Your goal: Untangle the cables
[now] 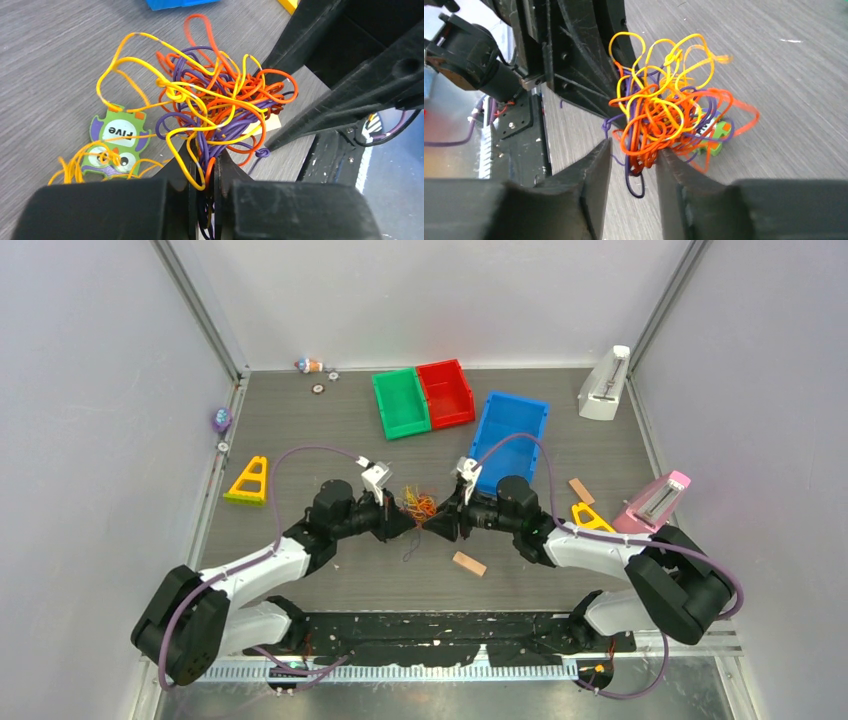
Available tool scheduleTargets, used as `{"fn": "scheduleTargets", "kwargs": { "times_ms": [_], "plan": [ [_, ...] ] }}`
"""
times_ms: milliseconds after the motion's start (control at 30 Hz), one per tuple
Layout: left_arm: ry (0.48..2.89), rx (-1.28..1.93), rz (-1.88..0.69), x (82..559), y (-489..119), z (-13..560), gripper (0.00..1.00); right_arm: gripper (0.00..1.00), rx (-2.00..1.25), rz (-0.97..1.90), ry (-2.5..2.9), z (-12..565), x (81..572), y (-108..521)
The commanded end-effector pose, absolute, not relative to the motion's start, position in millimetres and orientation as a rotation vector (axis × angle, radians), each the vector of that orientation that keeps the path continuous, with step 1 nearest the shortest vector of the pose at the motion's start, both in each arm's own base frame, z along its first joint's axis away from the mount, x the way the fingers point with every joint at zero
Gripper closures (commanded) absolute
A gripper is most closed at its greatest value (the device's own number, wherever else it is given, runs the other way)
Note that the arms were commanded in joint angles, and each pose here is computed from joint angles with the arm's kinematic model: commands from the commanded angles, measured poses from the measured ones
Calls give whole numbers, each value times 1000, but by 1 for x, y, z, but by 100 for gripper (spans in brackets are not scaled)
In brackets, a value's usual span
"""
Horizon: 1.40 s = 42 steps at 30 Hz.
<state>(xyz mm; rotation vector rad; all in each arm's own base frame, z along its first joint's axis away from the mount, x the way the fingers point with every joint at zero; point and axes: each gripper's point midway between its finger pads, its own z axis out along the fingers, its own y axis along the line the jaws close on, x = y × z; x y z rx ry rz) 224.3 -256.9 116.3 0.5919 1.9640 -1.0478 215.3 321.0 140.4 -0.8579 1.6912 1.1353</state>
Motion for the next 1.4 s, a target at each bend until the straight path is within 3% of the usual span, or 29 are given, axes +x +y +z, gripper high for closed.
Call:
{"fn": "scheduleTargets", "kwargs": {
  "times_ms": [0, 67, 200, 267, 333, 367, 400, 433, 500, 567, 700, 833, 1067, 1367],
  "plan": [
    [1848, 608, -1071, 232, -265, 147, 100, 37, -890, 1158, 1568, 170, 216, 333],
    [1827, 605, -1065, 230, -263, 150, 100, 27, -837, 1096, 1586, 170, 225, 326],
    [1790, 619, -1072, 226, -261, 155, 100, 26, -757, 1004, 1600, 170, 238, 315],
    [1762, 651, -1105, 220, -264, 159, 100, 30, -760, 1008, 1600, 170, 238, 316],
    [1717, 705, -1173, 209, -270, 164, 100, 38, -770, 1022, 1609, 169, 238, 319],
    [1702, 724, -1199, 206, -272, 166, 100, 54, -773, 1026, 1616, 168, 239, 321],
    [1701, 735, -1217, 204, -274, 166, 100, 61, -772, 1027, 1620, 168, 239, 322],
    [1708, 734, -1221, 205, -275, 166, 100, 76, -766, 1023, 1623, 168, 241, 322],
    [1753, 691, -1149, 214, -269, 162, 100, 88, -731, 980, 1656, 164, 247, 316],
    [1783, 569, -969, 234, -247, 158, 100, 94, -642, 881, 1708, 159, 261, 303],
    [1851, 110, -464, 275, -156, 138, 100, 95, -197, 370, 1859, 139, 316, 221],
    [1844, -84, -297, 276, -113, 132, 100, 95, 83, 67, 1882, 134, 325, 158],
    [1882, -196, -152, 276, -87, 124, 100, 95, 78, 141, 1830, 144, 321, 160],
    [1874, -426, 43, 269, -44, 116, 100, 95, 288, -14, 1768, 151, 314, 115]
  ]
}}
